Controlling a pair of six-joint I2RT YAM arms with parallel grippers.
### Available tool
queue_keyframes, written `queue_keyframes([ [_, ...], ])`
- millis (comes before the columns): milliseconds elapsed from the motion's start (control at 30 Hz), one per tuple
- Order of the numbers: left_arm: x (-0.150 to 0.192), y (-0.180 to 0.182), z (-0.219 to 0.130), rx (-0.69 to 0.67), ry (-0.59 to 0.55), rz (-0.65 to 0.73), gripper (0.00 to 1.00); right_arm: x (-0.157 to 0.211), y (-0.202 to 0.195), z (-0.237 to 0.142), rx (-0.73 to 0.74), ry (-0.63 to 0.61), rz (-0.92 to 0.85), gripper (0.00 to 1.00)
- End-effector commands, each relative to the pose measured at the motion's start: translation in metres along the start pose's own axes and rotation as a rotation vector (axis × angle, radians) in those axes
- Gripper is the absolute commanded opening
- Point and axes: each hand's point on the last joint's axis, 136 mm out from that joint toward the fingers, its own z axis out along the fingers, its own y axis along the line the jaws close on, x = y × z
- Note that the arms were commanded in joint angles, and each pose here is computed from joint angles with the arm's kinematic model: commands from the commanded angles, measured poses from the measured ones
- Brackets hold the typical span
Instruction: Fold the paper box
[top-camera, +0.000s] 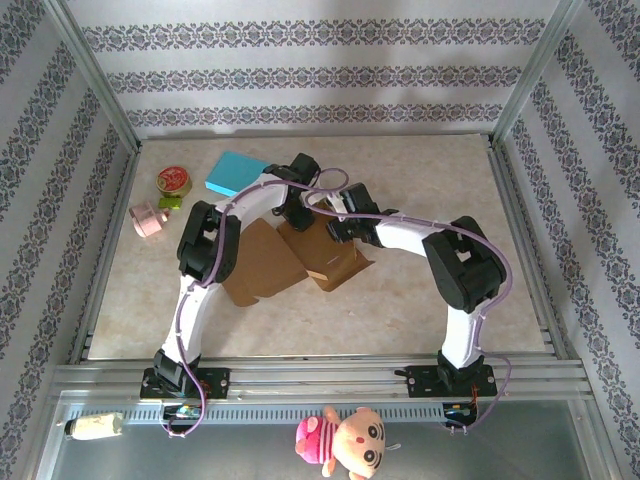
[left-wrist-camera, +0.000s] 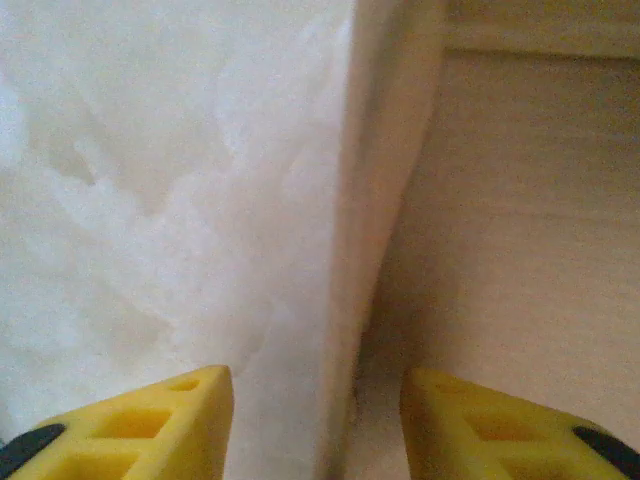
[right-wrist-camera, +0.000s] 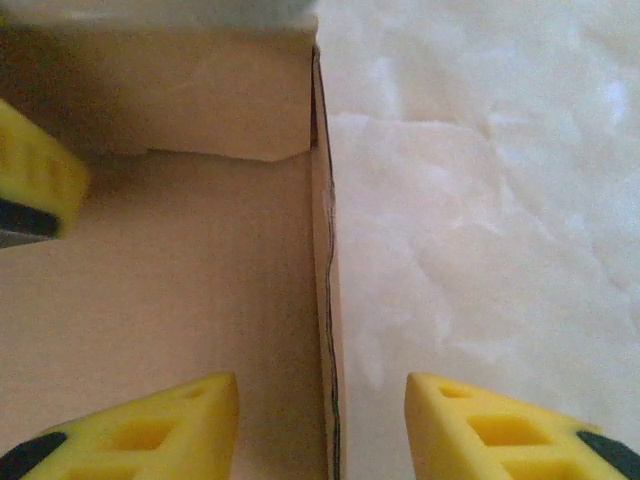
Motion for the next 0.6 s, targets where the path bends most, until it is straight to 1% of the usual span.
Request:
queue_keyframes([
  [0,-0.025,0.004,-0.049,0.032,-0.167,-0.056,0.53,-0.007,-0.012,0.003,0.037,-0.018,0.005,0.42],
  [100,-0.026,0.007,-0.068,0.044,-0.218,-0.091,0.61,-0.011,-0.012,-0.003,0.038,-0.039,-0.024,0.28],
  [167,-0.026,0.01,-0.085,0.064,-0.276,-0.13,0.65,-0.018,-0.01,-0.011,0.025,-0.062,-0.057,0.19],
  [233,-0.026,0.014,-0.105,0.089,-0.352,-0.182,0.68,-0.032,-0.01,-0.025,0.028,-0.11,-0.087,0.15],
  [300,-0.023,0.02,-0.132,0.107,-0.436,-0.254,0.71,-0.052,-0.01,-0.045,0.02,-0.184,-0.123,0.11],
  [467,-0.005,0.049,-0.207,0.093,-0.682,-0.446,0.85,-0.118,-0.011,-0.101,0.132,-0.345,-0.427,0.06],
  [567,0.01,0.062,-0.239,0.063,-0.771,-0.519,0.9,-0.152,-0.013,-0.125,0.217,-0.423,-0.64,0.02],
])
